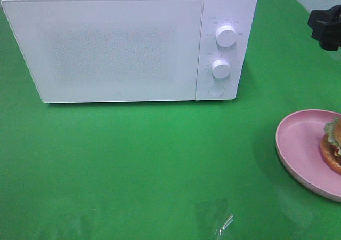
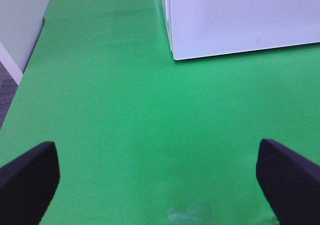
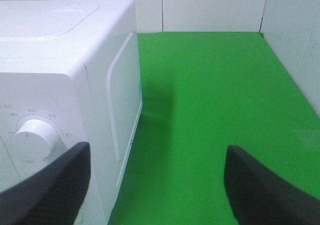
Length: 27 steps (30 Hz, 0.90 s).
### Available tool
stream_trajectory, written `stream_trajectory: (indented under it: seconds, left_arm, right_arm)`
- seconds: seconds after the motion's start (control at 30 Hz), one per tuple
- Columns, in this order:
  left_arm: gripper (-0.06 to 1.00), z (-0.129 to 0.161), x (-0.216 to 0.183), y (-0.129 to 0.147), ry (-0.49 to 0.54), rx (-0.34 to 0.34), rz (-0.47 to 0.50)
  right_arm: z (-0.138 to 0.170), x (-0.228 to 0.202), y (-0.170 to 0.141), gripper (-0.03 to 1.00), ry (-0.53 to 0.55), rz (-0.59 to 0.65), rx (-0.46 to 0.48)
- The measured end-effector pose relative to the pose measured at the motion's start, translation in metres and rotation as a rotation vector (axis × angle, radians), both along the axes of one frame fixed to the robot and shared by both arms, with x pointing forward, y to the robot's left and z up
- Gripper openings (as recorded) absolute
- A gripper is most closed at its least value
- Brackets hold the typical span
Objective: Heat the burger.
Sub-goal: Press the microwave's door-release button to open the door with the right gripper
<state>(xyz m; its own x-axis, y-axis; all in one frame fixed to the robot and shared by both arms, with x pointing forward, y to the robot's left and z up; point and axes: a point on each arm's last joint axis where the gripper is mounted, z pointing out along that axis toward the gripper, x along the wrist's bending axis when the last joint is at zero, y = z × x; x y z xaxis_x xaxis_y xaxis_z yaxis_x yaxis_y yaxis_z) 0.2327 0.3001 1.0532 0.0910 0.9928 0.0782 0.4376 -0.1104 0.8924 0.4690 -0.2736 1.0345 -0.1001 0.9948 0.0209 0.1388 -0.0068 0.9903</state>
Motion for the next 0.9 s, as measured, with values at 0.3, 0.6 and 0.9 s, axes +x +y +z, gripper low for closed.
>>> stream_trajectory:
  seconds: [0.3,0.6,0.9]
  left_arm:
    - [0.99,0.0,0.0,0.0,0.0,0.0,0.0]
    - [0.99,0.0,0.0,0.0,0.0,0.0,0.0]
    - [0.99,0.0,0.0,0.0,0.0,0.0,0.0]
  right_arm:
    - [-0.023,-0.002,0.014,0.73,-0.052,-0.035,-0.024]
    - [-0.038,-0.002,0.044,0.73,-0.107,-0.066,-0.075]
    - [-0.056,-0.009,0.076,0.73,-0.125,-0.066,-0.095]
